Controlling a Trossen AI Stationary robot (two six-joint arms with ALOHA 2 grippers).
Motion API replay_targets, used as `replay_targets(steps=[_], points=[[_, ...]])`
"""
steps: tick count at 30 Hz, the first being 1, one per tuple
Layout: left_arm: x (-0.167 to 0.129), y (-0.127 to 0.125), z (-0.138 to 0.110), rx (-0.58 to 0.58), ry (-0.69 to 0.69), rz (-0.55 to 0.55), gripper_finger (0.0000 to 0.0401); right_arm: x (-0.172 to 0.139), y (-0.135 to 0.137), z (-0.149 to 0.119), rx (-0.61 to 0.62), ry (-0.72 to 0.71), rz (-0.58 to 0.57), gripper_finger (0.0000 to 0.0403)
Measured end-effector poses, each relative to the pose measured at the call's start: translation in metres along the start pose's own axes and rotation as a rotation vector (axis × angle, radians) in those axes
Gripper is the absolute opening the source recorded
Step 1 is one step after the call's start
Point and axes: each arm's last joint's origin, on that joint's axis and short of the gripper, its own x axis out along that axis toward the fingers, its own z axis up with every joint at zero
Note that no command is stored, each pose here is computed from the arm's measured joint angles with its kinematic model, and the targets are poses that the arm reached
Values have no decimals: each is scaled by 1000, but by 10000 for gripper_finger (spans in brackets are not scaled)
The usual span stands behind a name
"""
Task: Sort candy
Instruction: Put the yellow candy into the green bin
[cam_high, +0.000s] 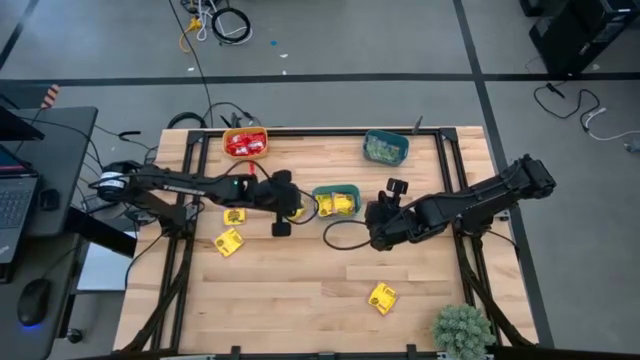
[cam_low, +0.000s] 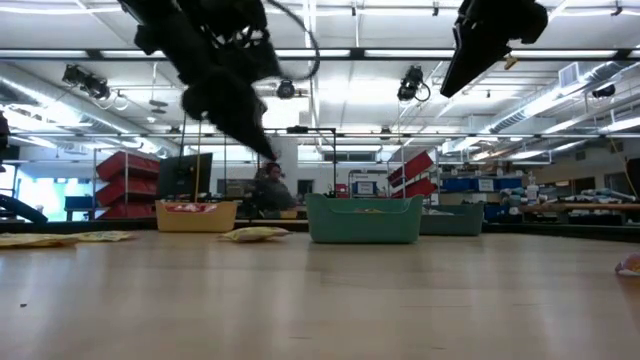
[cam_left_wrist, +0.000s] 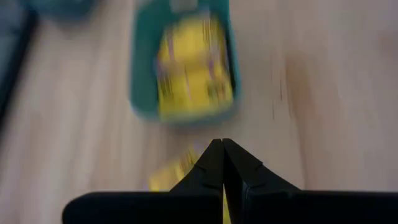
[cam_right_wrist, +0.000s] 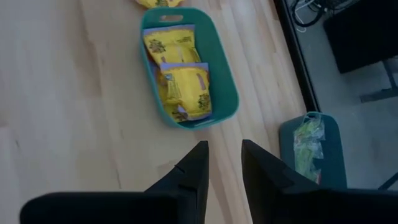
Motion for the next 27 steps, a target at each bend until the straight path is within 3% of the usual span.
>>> replay_targets(steps=[5, 11, 16, 19, 23, 27], points=[[9, -13, -16, -36, 175, -27, 15, -2, 3, 1, 6, -25, 15, 87], [36, -30, -31, 33, 309, -53, 90, -2, 4, 3, 13, -42, 22, 88], [60, -31, -38, 20, 337, 105, 158, -2, 4, 4, 15, -46, 24, 88], [67, -32, -43, -2, 362, 137, 179, -2, 4, 4, 15, -46, 24, 87], [71, -33, -45, 0, 377, 140, 163, -2, 5, 4, 15, -46, 24, 88], [69, -33, -44, 7, 373, 137, 78, -2, 5, 4, 10, -46, 24, 87]])
